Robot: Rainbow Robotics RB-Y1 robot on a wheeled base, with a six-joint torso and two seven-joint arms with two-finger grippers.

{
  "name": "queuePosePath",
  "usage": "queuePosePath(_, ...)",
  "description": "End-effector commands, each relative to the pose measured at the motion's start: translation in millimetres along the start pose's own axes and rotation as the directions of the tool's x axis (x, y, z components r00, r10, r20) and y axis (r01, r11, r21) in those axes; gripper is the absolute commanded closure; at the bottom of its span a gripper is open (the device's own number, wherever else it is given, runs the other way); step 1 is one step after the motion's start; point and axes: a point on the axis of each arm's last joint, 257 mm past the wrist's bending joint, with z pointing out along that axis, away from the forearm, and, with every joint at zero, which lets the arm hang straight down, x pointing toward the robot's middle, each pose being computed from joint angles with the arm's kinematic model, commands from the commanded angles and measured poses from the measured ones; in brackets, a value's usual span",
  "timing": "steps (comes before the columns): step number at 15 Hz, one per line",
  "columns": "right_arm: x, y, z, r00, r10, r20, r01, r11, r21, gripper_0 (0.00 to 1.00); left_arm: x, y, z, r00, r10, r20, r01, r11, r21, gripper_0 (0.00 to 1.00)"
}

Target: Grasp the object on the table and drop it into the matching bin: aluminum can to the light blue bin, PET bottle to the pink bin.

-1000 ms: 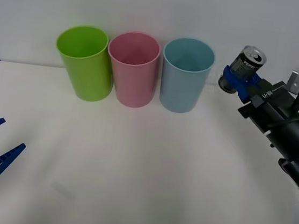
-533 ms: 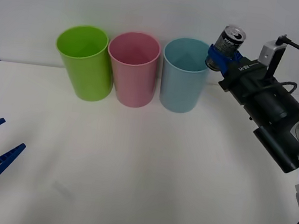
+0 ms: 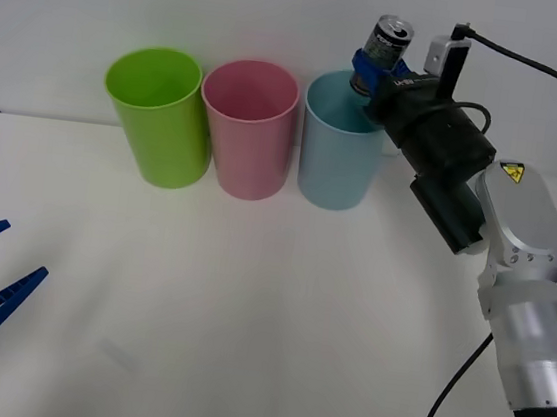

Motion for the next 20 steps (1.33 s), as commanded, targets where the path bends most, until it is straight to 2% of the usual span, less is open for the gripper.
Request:
queuePosePath(1, 2.5, 2.2, 17.5, 1.000, 0.009, -0.009, -0.009, 0.9998, 0.019, 1.00, 0.0, 0.0, 0.0, 1.0000, 0.000, 0.000, 0.000, 1.0000, 0.000, 0.00)
queuePosePath(9, 6.3, 5.2, 23.2, 1.000, -0.005, -0.020, 0.005, 0.9998, 0.018, 0.99, 0.0, 0.0, 0.0, 1.0000, 0.000, 0.000, 0.000, 1.0000, 0.000, 0.00)
queuePosePath(11, 6.9, 4.4, 23.0, 1.000, -0.016, -0.024, 0.017, 0.9997, 0.019, 0.83, 0.0, 0.0, 0.0, 1.0000, 0.000, 0.000, 0.000, 1.0000, 0.000, 0.00)
queuePosePath(12, 5.8, 3.3, 23.2, 1.000, -0.020, -0.023, 0.021, 0.9996, 0.021, 0.55, 0.0, 0.0, 0.0, 1.0000, 0.000, 0.000, 0.000, 1.0000, 0.000, 0.00)
queuePosePath(13, 5.3, 2.8, 23.5, 0.999, -0.033, -0.024, 0.034, 0.9992, 0.021, 0.04, 0.0, 0.0, 0.0, 1.0000, 0.000, 0.000, 0.000, 1.0000, 0.000, 0.00)
queuePosePath(14, 4.5, 2.4, 23.9, 0.999, -0.042, -0.023, 0.043, 0.9988, 0.022, 0.00, 0.0, 0.0, 0.0, 1.0000, 0.000, 0.000, 0.000, 1.0000, 0.000, 0.00)
queuePosePath(20, 3.0, 1.0, 23.2, 0.998, -0.056, -0.022, 0.056, 0.9981, 0.023, 0.00, 0.0, 0.0, 0.0, 1.0000, 0.000, 0.000, 0.000, 1.0000, 0.000, 0.00)
